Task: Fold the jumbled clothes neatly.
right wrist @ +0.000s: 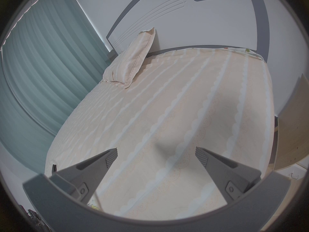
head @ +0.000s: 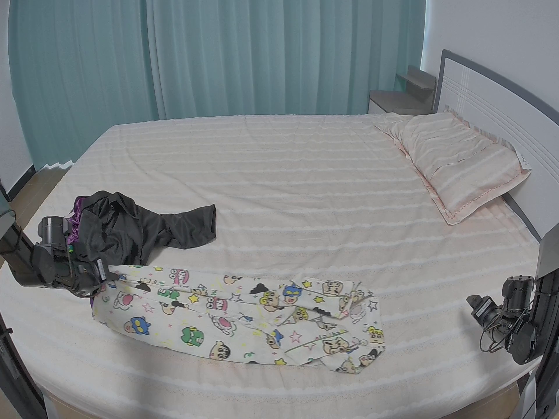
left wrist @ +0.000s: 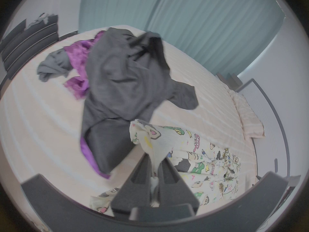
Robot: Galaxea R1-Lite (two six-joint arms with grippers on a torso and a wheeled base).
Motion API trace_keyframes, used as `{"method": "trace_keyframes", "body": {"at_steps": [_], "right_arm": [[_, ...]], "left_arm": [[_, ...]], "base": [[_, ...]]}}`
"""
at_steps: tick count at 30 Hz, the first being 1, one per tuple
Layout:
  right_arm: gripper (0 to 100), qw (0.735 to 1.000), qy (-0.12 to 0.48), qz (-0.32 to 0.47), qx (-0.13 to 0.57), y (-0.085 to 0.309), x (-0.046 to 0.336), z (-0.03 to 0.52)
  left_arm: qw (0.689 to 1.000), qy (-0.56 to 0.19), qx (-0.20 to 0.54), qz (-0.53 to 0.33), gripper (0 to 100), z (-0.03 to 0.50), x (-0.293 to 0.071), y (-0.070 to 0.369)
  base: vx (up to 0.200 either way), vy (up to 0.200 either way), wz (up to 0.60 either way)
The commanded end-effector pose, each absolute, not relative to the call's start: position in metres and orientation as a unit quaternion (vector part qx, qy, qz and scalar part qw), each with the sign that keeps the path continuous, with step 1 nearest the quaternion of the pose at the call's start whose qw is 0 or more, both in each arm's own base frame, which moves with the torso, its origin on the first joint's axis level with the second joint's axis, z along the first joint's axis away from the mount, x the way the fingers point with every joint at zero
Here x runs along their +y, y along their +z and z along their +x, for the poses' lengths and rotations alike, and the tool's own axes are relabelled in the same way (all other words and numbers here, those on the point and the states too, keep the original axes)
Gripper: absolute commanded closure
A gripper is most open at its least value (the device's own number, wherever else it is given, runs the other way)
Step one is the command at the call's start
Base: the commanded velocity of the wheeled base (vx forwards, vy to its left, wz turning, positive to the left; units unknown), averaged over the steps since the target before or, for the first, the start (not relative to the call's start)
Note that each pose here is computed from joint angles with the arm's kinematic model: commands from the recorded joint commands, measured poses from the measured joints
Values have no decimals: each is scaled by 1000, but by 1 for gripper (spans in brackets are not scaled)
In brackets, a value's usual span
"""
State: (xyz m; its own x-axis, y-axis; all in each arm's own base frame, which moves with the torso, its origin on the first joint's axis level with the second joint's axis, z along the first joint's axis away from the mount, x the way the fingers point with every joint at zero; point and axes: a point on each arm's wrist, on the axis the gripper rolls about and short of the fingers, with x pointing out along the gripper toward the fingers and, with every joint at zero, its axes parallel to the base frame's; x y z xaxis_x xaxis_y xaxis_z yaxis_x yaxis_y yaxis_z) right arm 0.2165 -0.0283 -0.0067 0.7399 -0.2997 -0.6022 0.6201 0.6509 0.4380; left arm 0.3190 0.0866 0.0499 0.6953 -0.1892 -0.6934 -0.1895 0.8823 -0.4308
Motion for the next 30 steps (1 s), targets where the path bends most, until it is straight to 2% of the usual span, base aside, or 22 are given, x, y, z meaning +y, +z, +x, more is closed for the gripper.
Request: {"method": "trace_keyframes", "body": {"at_steps": [1, 4, 7, 8, 12, 14, 15, 17, 24, 30], "right_arm": [[0, 872, -265, 323, 255, -7, -28, 212], [0, 872, -265, 323, 256, -8, -28, 212], [0, 872, -265, 323, 254, -7, -28, 212], [0, 872, -265, 323, 254, -7, -28, 212], [0, 872, -265, 323, 254, -7, -28, 212], [0, 872, -265, 323, 254, -7, -28, 212], [0, 872, -265, 323, 254, -7, -28, 212], [0, 872, -265, 323, 254, -7, -28, 212], [0, 872, -265, 323, 256, -8, -28, 212], [0, 872, -266, 323, 256, -8, -28, 212]], "left_arm": [[900, 35, 359, -244, 100, 306, 120, 78], [899, 34, 364, -243, 100, 303, 114, 87], [900, 11, 378, -218, 100, 307, 82, 97], [900, 11, 378, -218, 100, 307, 82, 97], [897, -10, 402, -183, 100, 317, 5, 100], [897, -26, 402, -181, 100, 320, -18, 103], [898, -48, 402, -173, 100, 322, -57, 107], [899, -54, 401, -168, 100, 322, -71, 109], [877, -110, 434, -174, 100, 331, -179, 111], [867, -134, 445, -182, 100, 344, -225, 104]], "base": [[0, 0, 0], [0, 0, 0], [0, 0, 0], [0, 0, 0], [0, 0, 0], [0, 0, 0], [0, 0, 0], [0, 0, 0], [0, 0, 0], [0, 0, 0]]}}
